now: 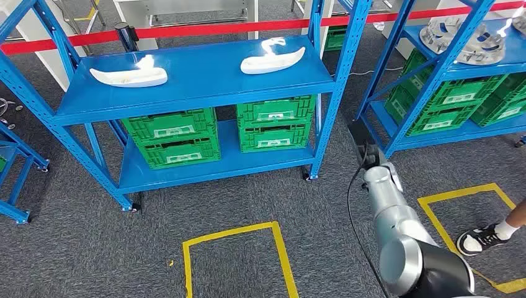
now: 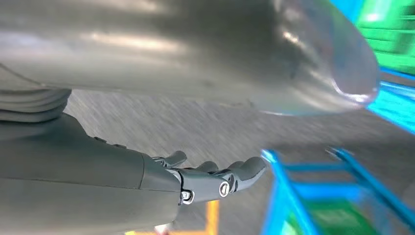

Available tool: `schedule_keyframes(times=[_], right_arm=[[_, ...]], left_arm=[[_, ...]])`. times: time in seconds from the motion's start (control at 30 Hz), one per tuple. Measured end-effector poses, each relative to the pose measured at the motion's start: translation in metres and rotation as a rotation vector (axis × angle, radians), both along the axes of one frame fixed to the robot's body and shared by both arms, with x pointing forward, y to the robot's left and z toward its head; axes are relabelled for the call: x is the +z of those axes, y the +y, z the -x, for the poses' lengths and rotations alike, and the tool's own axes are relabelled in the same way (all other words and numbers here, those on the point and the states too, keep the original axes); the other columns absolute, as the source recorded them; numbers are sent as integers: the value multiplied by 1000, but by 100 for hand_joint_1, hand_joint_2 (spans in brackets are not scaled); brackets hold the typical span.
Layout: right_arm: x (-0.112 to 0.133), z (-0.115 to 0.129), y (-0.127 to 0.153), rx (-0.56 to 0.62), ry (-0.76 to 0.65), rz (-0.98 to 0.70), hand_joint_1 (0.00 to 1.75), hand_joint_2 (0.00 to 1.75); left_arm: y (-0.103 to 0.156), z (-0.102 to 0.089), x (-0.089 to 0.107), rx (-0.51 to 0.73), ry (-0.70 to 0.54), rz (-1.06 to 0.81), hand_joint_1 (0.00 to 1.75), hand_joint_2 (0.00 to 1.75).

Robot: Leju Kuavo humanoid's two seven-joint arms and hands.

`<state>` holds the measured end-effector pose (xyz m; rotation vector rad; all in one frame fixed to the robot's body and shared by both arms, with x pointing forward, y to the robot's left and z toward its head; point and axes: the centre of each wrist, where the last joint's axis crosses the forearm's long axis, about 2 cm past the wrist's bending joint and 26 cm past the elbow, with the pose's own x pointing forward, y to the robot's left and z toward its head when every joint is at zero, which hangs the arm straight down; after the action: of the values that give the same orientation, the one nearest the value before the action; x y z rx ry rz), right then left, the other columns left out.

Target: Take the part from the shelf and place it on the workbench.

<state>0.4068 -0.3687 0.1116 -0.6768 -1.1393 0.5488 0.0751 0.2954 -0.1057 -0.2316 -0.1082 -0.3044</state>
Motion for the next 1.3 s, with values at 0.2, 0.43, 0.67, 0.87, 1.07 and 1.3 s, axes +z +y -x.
schedule_keyframes(times=[0.2,0.43,0.67,0.87,1.07,1.3], right_arm=[[55,-36,23,108,-113,164,0,0],[118,-65,66,250,-241,393,0,0],[166,-79,109,375,-344,631,0,0],[178,-80,135,478,-370,805,0,0],[165,-75,149,546,-344,862,0,0],[159,-73,149,565,-332,882,0,0]], left_arm=[[-2,-9,1,-28,2,-8,0,0],[-5,-23,4,-69,-1,-20,0,0],[-9,-31,6,-101,3,-27,0,0],[-10,-33,7,-124,17,-38,0,0],[-10,-33,6,-116,19,-36,0,0],[-11,-33,6,-110,8,-27,0,0]])
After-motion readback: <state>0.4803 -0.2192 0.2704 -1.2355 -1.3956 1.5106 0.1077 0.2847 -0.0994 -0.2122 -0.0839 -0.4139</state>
